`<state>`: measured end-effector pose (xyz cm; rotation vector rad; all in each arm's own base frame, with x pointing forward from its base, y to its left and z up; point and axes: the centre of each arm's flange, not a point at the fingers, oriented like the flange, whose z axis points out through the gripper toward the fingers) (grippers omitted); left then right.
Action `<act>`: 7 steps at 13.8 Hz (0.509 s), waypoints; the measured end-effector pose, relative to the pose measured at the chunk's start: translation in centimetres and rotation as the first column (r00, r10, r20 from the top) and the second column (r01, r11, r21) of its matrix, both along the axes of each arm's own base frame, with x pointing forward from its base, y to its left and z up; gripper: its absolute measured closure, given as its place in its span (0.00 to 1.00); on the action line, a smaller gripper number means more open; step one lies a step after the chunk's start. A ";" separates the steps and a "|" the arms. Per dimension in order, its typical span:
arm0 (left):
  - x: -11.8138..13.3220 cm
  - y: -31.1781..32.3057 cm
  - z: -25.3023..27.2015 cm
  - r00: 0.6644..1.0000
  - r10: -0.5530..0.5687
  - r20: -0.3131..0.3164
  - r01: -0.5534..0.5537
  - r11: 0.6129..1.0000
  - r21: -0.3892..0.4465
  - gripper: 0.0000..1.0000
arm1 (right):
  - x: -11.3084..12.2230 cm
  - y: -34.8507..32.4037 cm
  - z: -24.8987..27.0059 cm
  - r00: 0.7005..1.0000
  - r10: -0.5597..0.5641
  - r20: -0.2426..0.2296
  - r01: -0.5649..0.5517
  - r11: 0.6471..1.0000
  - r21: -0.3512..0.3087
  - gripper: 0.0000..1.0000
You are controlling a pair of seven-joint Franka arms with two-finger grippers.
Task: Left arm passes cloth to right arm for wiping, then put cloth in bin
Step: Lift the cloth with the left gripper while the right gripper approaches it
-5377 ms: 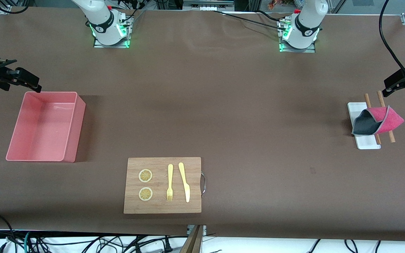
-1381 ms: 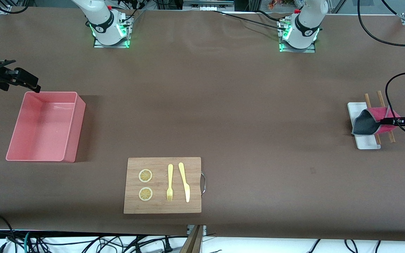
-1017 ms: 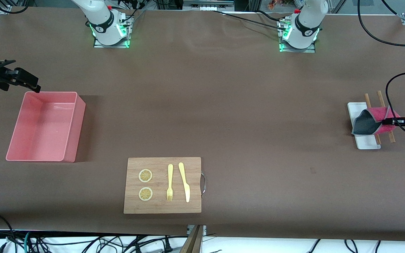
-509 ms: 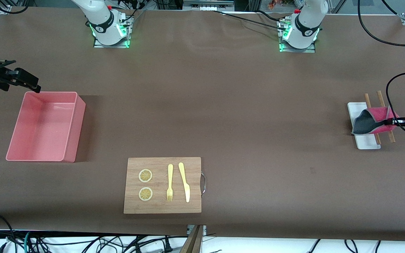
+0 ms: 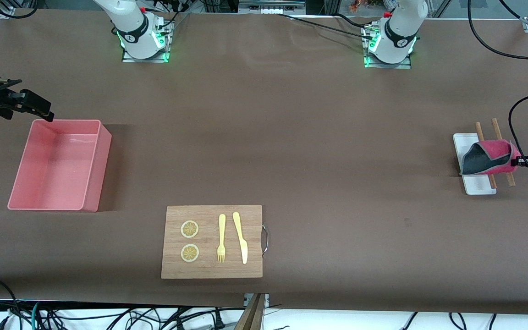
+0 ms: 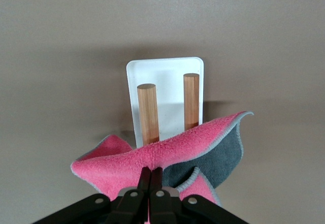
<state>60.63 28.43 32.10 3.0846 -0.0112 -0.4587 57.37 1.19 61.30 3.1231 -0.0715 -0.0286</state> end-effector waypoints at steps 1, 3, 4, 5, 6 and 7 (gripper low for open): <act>0.0 0.0 0.0 1.000 0.000 0.000 0.000 1.000 0.000 0.98 | 0.0 0.1 0.0 1.000 0.002 0.001 -0.002 1.000 0.000 0.00; 0.0 0.0 0.0 1.000 0.000 -0.001 0.000 1.000 0.000 0.98 | 0.4 0.3 -0.6 1.000 0.006 -0.006 -0.006 1.000 0.001 0.00; 0.0 0.0 0.0 1.000 0.000 0.000 0.000 1.000 0.000 0.98 | 0.7 0.4 -1.2 1.000 0.008 -0.013 -0.008 1.000 0.001 0.00; 0.0 0.0 0.0 1.000 -0.001 0.001 0.001 1.000 0.000 0.98 | 1.1 0.4 -2.0 1.000 0.008 -0.020 -0.008 1.000 0.001 0.00; 0.2 -0.1 0.2 1.000 -0.003 0.005 0.003 1.000 0.001 0.98 | 1.4 0.4 -2.5 1.000 0.008 -0.025 -0.008 1.000 0.002 0.00; 0.5 -0.2 0.7 1.000 -0.006 0.012 0.006 1.000 0.004 0.98 | 1.6 0.4 -2.9 1.000 0.008 -0.030 -0.008 1.000 0.002 0.00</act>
